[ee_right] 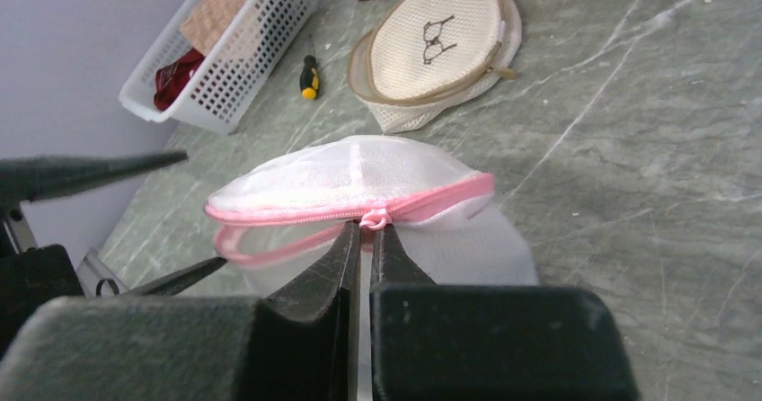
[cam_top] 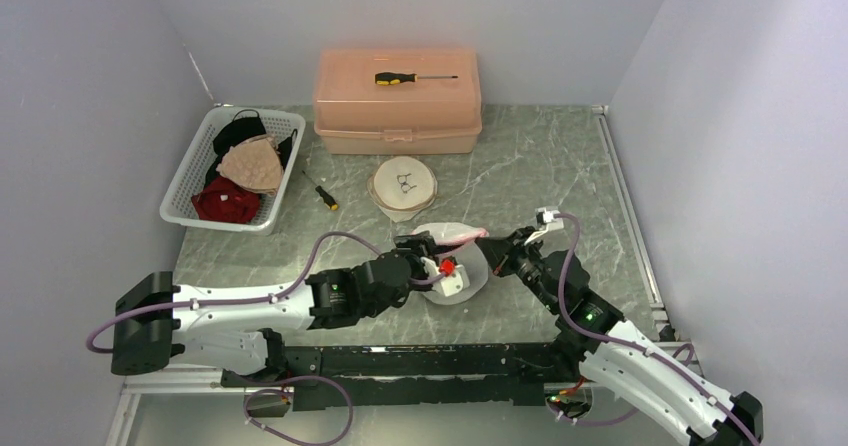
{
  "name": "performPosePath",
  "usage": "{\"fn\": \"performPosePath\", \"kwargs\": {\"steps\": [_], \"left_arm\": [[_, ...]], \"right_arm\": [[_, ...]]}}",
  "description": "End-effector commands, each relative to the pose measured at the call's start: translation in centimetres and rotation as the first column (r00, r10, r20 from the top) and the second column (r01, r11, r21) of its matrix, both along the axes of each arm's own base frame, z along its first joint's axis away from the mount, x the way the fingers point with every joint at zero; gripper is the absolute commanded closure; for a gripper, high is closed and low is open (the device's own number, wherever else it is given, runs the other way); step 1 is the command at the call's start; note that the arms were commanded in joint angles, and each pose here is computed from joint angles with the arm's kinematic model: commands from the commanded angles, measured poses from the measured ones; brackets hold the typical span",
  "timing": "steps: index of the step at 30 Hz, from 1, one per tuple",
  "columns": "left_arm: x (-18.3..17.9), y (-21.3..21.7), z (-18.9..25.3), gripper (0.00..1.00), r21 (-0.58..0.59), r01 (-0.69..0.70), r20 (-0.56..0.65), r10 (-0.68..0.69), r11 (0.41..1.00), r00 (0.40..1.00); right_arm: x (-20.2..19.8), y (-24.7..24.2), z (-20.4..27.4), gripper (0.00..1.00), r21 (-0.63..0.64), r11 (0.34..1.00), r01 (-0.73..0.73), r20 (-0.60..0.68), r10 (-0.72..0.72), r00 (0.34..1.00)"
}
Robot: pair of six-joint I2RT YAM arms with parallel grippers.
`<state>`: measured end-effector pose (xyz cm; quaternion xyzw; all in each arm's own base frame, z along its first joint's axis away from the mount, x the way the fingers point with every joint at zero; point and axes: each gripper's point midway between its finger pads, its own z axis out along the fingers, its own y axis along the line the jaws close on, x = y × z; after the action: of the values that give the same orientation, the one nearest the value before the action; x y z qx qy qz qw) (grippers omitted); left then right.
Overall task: Unzip the laundry bag and remove the bra
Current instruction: Unzip the laundry bag at the center of the board.
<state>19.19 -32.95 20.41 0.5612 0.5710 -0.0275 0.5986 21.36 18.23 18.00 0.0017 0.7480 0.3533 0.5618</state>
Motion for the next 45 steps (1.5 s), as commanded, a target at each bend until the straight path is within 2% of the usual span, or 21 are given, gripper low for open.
{"fn": "performPosePath", "kwargs": {"steps": [1,2,4,5,8,9,12,14,18,23,31,34,37,41,42,43,45], "left_arm": [[0.5,-0.2,1.1,0.32,-0.072,-0.057,-0.042,0.054,0.996,0.998],[0.0,-0.3,0.7,0.30,-0.072,-0.051,-0.085,0.045,0.996,0.995],[-1.2,-0.3,0.6,0.20,-0.066,-0.030,-0.162,0.020,0.997,0.987],[-2.0,-0.2,0.6,0.19,-0.062,-0.012,-0.196,0.000,0.998,0.981],[-4.1,-1.3,3.1,0.15,-0.171,0.080,-0.262,-0.123,0.982,0.957],[-4.9,-2.0,4.0,0.08,-0.214,0.121,-0.268,-0.178,0.969,0.947],[-6.1,-3.9,5.2,0.07,-0.259,0.195,-0.285,-0.268,0.946,0.920],[-5.5,-5.0,5.0,0.07,-0.217,0.186,-0.295,-0.246,0.958,0.923],[-3.2,-6.6,2.7,0.07,-0.058,0.133,-0.268,-0.144,0.989,0.952],[-1.3,-7.6,-0.5,0.11,0.085,0.077,-0.245,-0.054,0.993,0.968],[0.0,-7.2,-2.6,0.17,0.148,0.052,-0.249,-0.014,0.988,0.968],[0.8,-6.9,-3.3,0.26,0.164,0.041,-0.252,0.002,0.986,0.968],[1.4,-6.7,-3.3,0.43,0.150,0.035,-0.255,0.005,0.988,0.967],[1.9,-6.4,-3.6,0.73,0.154,0.024,-0.247,0.014,0.988,0.969],[2.0,-6.2,-3.8,0.87,0.158,0.019,-0.242,0.020,0.987,0.970],[2.1,-6.0,-4.0,0.96,0.164,0.011,-0.237,0.028,0.986,0.971],[2.1,-5.5,-4.2,0.97,0.168,0.003,-0.227,0.036,0.986,0.973]], "right_arm": [[-0.5,0.8,2.4,1.00,0.013,0.998,-0.063,0.058,0.062,0.996],[-0.6,0.9,2.2,1.00,0.015,0.997,-0.071,0.049,0.070,0.996],[-0.9,1.1,2.1,1.00,0.021,0.996,-0.086,0.038,0.085,0.996],[-1.0,1.1,1.9,1.00,0.021,0.996,-0.090,0.031,0.089,0.996],[-1.2,1.2,1.7,1.00,0.019,0.995,-0.099,0.016,0.098,0.995],[-1.3,1.2,1.7,1.00,0.021,0.995,-0.100,0.015,0.100,0.995],[-1.3,1.2,1.7,1.00,0.025,0.995,-0.099,0.009,0.099,0.995],[-1.3,1.3,1.8,1.00,0.030,0.994,-0.104,0.007,0.104,0.995],[-1.5,1.5,2.0,1.00,0.036,0.992,-0.117,0.006,0.117,0.993],[-1.9,1.5,2.0,1.00,0.041,0.991,-0.130,0.005,0.130,0.991],[-2.4,1.9,2.6,1.00,0.059,0.985,-0.164,0.016,0.163,0.986],[-2.9,2.3,3.0,1.00,0.068,0.978,-0.198,0.028,0.197,0.980],[-3.0,2.4,3.0,1.00,0.071,0.975,-0.210,0.030,0.208,0.978],[-3.1,2.4,3.2,1.00,0.078,0.975,-0.209,0.034,0.207,0.978],[-3.1,2.3,3.3,1.00,0.080,0.975,-0.207,0.036,0.205,0.978],[-3.1,2.3,3.4,1.00,0.081,0.975,-0.205,0.038,0.203,0.978],[-3.0,2.2,3.7,1.00,0.085,0.977,-0.197,0.040,0.194,0.980]]}}
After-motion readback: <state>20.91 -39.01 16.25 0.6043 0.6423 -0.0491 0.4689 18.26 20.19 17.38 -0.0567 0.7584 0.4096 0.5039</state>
